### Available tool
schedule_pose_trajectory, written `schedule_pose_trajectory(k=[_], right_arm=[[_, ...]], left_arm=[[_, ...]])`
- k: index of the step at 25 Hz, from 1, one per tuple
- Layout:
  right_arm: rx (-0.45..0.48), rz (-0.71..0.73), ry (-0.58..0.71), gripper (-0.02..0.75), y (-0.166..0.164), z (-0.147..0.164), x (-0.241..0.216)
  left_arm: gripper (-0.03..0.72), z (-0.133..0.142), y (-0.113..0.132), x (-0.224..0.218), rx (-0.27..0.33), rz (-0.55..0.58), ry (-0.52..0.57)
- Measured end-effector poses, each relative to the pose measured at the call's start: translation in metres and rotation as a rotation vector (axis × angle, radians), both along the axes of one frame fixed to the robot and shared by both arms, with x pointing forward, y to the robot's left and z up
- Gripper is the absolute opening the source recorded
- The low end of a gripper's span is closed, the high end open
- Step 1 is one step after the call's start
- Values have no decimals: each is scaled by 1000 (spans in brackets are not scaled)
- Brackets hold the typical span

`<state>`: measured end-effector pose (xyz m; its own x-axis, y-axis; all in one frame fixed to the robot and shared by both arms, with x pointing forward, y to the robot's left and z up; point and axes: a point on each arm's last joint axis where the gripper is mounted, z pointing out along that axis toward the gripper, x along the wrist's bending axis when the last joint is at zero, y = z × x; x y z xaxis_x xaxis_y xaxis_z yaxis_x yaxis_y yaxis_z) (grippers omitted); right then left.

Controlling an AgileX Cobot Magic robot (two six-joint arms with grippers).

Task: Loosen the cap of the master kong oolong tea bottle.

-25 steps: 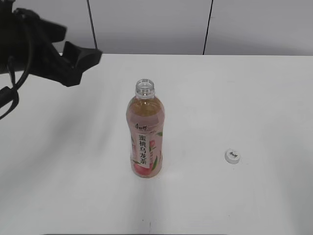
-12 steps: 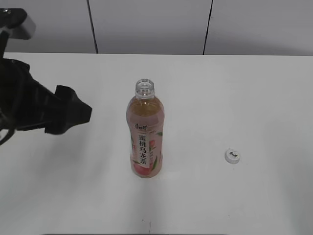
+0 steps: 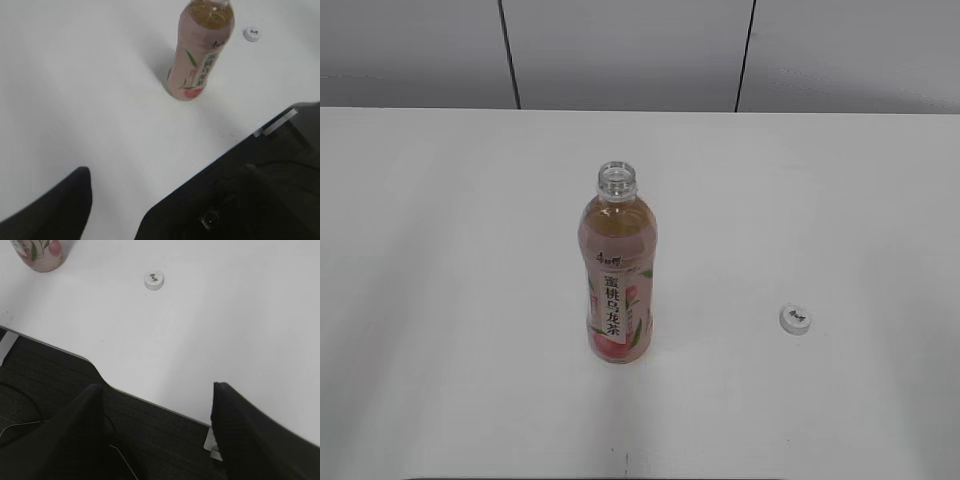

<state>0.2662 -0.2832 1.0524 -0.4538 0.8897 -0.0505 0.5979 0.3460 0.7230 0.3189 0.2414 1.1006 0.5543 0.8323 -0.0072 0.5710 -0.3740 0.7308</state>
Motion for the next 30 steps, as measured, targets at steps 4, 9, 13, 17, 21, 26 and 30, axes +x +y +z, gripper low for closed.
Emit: schedule_pose_trajectory(k=[4, 9, 13, 17, 21, 26, 30], right_arm=[[3, 0, -6, 511, 0, 0, 0], [-4, 7, -10, 511, 0, 0, 1], [-11, 13, -8, 511, 0, -2, 1], [-12, 13, -8, 511, 0, -2, 1], [-13, 14, -9, 511, 0, -2, 1], [-13, 14, -9, 511, 0, -2, 1], [-13, 14, -9, 511, 0, -2, 1]], left_arm=[[536, 7, 30, -37, -47, -60, -76], [536, -9, 56, -66, -128, -73, -171], [536, -29, 62, -72, -147, -78, -210], [536, -28, 62, -73, -166, -81, -238], [536, -28, 62, -73, -175, -87, -232], [536, -28, 61, -73, -177, -88, -232], [536, -28, 61, -73, -177, -89, -232]])
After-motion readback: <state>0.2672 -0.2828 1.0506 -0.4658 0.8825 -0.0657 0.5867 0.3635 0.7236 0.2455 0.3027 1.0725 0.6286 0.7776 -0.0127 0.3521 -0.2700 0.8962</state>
